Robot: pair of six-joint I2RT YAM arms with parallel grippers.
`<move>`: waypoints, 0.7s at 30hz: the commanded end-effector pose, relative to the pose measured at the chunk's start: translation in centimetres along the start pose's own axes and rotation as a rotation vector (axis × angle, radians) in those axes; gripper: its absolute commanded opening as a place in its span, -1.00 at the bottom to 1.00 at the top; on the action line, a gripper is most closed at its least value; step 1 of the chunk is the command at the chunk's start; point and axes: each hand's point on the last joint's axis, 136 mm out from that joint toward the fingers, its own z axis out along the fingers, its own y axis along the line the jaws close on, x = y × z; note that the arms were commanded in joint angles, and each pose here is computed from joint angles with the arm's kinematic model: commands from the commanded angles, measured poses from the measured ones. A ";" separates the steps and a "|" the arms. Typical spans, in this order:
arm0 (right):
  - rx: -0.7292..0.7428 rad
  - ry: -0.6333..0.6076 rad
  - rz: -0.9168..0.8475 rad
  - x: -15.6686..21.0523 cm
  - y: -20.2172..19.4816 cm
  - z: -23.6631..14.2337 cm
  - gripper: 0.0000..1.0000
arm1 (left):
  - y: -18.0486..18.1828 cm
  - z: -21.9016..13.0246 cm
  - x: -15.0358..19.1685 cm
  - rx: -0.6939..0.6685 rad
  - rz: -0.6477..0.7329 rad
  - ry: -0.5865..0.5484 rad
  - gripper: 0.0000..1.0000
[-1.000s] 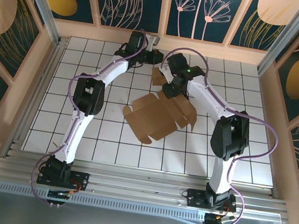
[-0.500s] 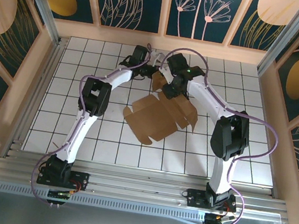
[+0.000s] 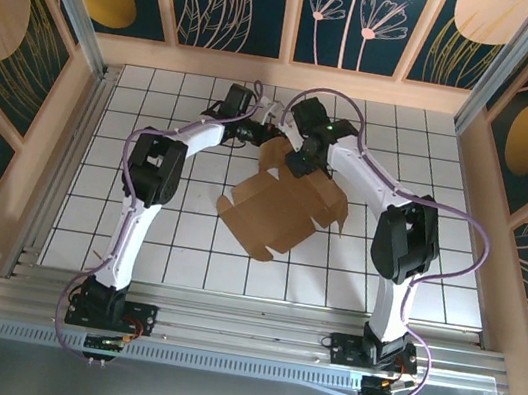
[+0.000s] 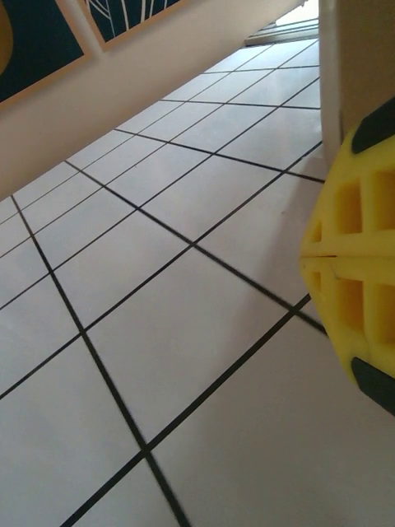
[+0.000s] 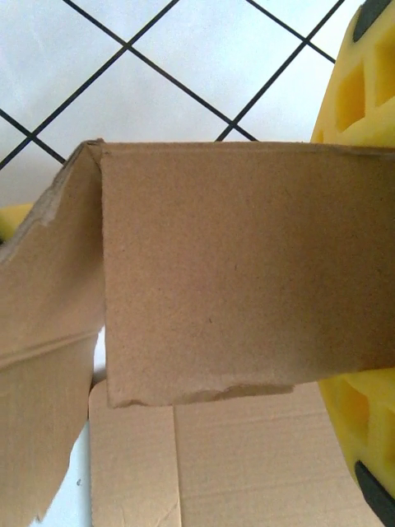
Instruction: Fold the paper box
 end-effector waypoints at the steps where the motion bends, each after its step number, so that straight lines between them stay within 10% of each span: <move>1: 0.044 0.004 -0.018 -0.1 -0.2 0.6 -0.08 | -3.7 -1.1 -0.6 0.058 0.070 -0.014 -1.00; 21: 0.121 -0.024 0.001 -0.8 -1.5 -0.2 -0.08 | -3.2 -4.0 6.2 -0.128 0.038 0.234 -1.00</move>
